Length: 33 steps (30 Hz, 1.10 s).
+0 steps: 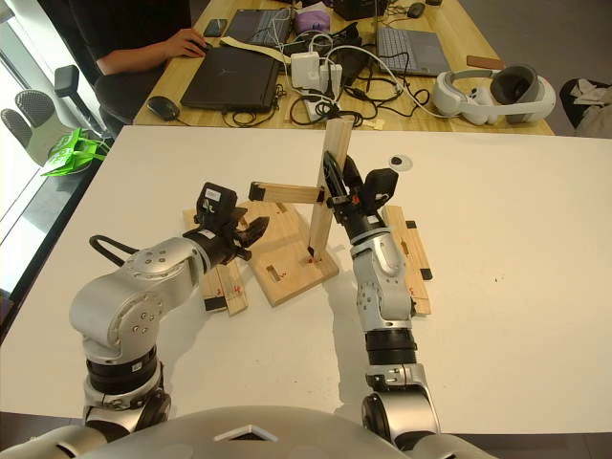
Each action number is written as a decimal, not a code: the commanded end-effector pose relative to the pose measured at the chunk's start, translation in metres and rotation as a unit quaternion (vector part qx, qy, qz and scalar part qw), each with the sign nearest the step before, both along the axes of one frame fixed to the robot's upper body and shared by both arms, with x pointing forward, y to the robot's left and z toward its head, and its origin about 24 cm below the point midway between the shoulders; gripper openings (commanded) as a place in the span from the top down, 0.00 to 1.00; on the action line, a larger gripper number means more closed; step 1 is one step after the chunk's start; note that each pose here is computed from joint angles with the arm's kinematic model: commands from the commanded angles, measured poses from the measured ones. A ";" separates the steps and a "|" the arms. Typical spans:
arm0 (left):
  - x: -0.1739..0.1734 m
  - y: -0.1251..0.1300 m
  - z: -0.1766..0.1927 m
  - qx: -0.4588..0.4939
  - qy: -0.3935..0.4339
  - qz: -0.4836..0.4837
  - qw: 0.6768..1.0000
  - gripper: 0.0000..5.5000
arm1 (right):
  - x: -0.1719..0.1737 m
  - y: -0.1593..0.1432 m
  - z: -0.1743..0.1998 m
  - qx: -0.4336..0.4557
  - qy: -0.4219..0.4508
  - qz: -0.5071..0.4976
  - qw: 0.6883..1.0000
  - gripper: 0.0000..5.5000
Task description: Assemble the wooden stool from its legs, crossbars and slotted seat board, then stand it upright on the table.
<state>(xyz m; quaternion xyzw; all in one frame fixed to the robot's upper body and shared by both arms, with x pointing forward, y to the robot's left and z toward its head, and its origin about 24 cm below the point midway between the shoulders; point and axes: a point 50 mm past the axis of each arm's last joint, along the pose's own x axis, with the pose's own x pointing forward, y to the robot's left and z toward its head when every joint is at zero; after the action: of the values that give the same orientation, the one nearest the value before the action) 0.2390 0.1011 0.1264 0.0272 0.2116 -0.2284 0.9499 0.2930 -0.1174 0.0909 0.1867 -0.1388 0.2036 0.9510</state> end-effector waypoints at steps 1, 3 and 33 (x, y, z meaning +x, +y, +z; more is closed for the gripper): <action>0.002 0.001 0.001 0.010 -0.005 -0.003 1.000 0.57 | 0.004 -0.006 0.003 0.018 -0.004 -0.016 1.000 0.82; 0.003 0.000 0.001 0.010 -0.006 -0.004 1.000 0.57 | 0.002 -0.010 0.003 0.024 -0.007 -0.019 1.000 0.82; 0.017 -0.029 0.035 -0.087 -0.065 -0.025 0.994 0.44 | 0.025 0.044 0.060 0.253 0.026 -0.015 0.967 0.82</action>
<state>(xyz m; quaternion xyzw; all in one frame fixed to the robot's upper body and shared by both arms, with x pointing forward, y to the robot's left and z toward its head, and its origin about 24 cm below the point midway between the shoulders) 0.2539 0.0735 0.1605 -0.0492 0.1331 -0.2684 0.9528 0.3164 -0.1027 0.1324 0.3730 -0.1470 0.1128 0.9091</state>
